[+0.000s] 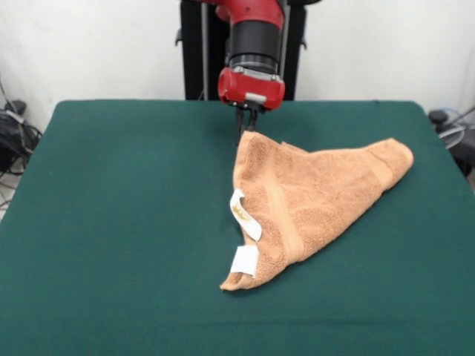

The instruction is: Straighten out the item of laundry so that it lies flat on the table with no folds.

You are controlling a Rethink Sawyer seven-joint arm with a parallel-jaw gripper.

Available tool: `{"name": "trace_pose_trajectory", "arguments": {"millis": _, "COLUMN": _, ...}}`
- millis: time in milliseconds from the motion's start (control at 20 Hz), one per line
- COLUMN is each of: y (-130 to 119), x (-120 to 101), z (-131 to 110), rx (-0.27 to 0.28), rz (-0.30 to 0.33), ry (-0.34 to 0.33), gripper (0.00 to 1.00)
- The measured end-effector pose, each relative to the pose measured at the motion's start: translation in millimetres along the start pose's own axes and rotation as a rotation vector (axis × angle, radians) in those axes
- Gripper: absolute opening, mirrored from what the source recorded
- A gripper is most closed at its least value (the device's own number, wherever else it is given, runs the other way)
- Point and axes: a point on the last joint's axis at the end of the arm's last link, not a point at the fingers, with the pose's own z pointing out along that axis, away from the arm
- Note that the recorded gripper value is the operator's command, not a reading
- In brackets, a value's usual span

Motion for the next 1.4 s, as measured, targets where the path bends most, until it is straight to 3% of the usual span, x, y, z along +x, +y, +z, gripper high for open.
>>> {"name": "trace_pose_trajectory", "arguments": {"millis": 1000, "y": -3, "x": -2, "z": 0, "rx": 0.026, "rz": 0.016, "ry": -0.015, "gripper": 0.0}}
{"name": "trace_pose_trajectory", "arguments": {"millis": 1400, "y": -13, "x": -35, "z": 1, "rx": 0.077, "rz": 0.049, "ry": -0.026, "gripper": 0.0}}
